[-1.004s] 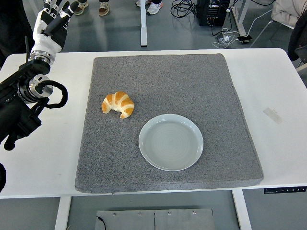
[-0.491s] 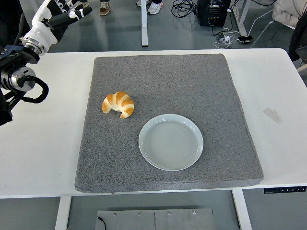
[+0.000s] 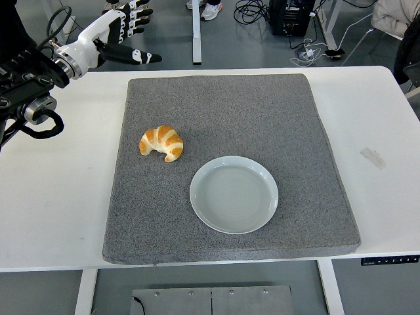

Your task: Place the bread on the plate

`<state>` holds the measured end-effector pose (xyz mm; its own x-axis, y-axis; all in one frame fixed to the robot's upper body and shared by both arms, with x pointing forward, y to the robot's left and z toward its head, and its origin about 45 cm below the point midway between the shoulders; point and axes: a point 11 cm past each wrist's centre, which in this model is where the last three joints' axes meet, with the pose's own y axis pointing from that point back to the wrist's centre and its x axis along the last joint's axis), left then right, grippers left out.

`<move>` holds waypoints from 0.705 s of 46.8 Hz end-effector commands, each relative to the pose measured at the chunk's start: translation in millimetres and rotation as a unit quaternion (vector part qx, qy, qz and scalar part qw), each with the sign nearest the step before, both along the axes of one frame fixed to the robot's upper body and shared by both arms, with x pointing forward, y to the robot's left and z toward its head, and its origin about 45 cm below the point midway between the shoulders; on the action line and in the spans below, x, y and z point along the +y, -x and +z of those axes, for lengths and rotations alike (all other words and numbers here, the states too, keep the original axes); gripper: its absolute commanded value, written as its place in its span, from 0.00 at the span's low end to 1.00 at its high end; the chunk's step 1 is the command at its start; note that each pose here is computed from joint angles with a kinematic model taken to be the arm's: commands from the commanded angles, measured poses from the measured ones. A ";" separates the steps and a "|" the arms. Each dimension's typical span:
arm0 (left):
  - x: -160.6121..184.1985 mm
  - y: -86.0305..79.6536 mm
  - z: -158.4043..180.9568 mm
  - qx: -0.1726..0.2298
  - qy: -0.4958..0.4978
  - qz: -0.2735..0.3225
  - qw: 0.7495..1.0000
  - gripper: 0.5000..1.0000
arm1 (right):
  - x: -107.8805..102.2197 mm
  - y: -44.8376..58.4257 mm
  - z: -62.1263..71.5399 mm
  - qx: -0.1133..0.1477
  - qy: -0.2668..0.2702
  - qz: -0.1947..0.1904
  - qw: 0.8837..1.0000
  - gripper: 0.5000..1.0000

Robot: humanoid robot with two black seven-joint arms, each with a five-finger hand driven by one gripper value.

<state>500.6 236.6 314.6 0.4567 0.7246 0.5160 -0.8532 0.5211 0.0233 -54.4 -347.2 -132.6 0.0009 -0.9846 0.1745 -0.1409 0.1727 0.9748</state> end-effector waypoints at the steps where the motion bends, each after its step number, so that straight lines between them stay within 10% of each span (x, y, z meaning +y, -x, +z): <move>1: -12.3 16.8 -8.4 -0.028 -0.070 -0.029 0.997 0.98 | 0.1 0.0 0.0 0.000 0.000 0.000 1.000 1.00; 33: -4.4 57.7 -31.5 -0.055 -0.183 -0.101 0.976 0.98 | 0.1 0.0 0.0 0.000 0.000 0.000 1.000 1.00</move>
